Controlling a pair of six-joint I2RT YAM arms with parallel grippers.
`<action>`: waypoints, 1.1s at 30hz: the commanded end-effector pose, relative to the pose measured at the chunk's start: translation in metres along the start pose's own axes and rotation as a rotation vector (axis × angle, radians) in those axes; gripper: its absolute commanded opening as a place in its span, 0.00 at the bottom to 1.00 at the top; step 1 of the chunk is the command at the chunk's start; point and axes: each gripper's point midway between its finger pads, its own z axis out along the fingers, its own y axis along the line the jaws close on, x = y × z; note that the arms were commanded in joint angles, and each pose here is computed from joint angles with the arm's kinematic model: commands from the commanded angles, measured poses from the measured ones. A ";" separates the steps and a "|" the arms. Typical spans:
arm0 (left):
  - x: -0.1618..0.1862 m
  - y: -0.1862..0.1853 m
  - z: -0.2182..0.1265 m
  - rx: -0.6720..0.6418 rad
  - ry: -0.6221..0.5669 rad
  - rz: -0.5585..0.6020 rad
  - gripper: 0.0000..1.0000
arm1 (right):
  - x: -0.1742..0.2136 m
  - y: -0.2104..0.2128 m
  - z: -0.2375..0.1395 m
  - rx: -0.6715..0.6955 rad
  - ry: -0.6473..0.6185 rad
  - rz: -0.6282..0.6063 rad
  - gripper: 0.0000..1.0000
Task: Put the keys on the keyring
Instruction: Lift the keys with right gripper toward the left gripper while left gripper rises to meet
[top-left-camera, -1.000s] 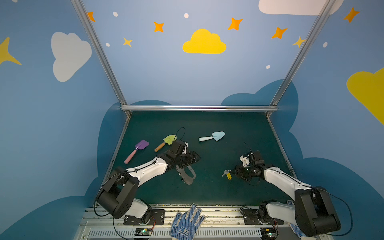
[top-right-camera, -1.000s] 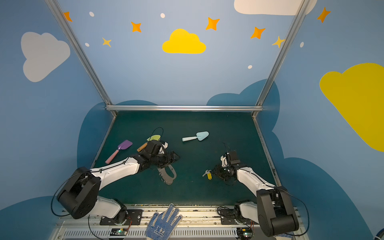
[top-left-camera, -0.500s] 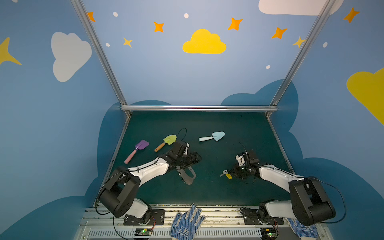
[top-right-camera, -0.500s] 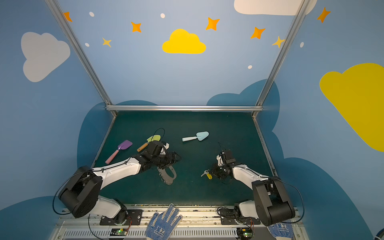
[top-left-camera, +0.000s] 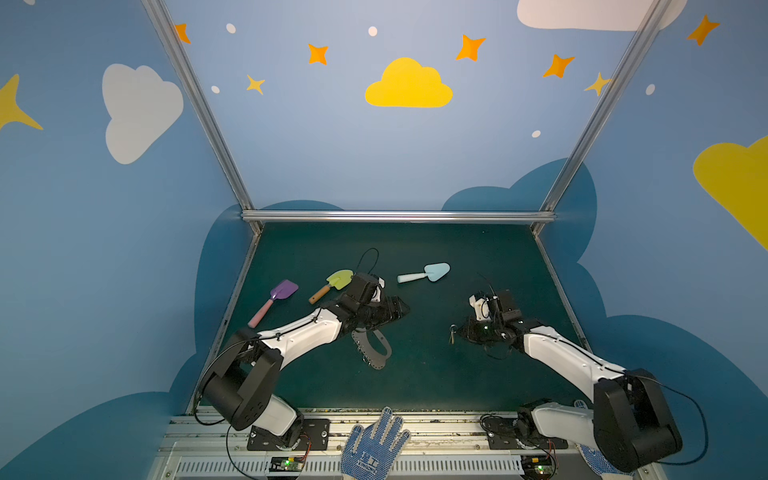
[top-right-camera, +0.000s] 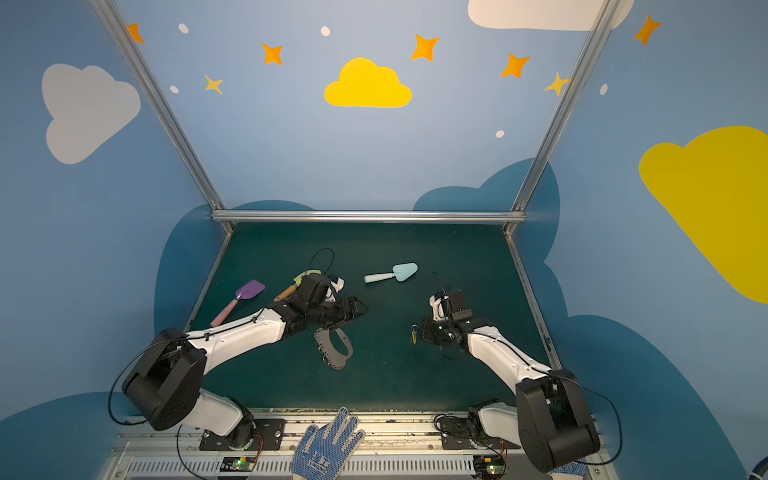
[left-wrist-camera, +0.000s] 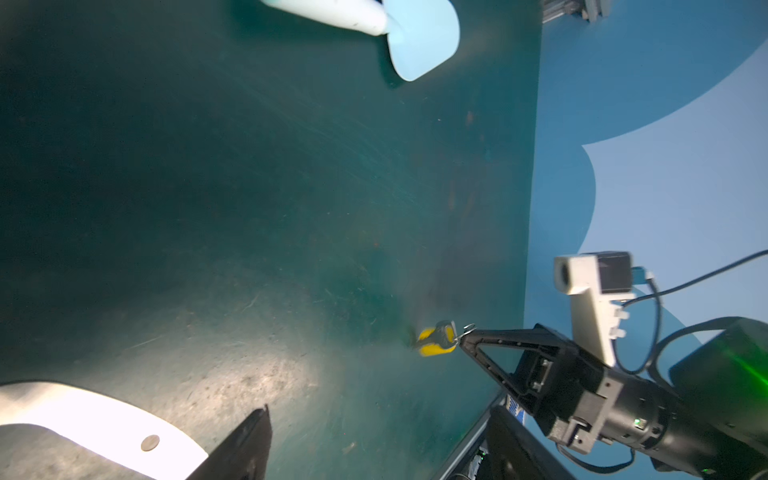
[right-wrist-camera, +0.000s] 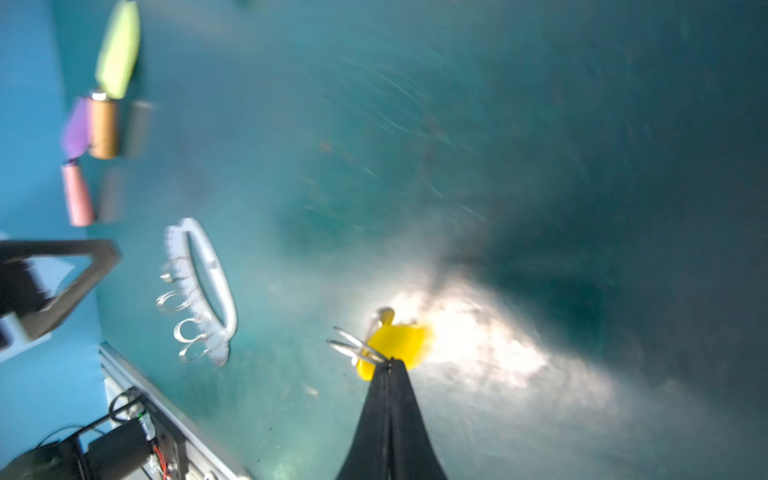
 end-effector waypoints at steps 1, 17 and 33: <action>-0.004 -0.031 -0.014 0.079 0.003 0.078 0.78 | -0.011 0.026 -0.017 -0.052 -0.043 -0.128 0.00; 0.013 -0.109 -0.042 0.387 0.129 0.252 0.48 | -0.027 0.133 -0.057 -0.372 -0.041 -0.423 0.00; 0.023 -0.125 -0.042 0.392 0.159 0.315 0.47 | -0.012 0.158 -0.061 -0.474 0.025 -0.472 0.00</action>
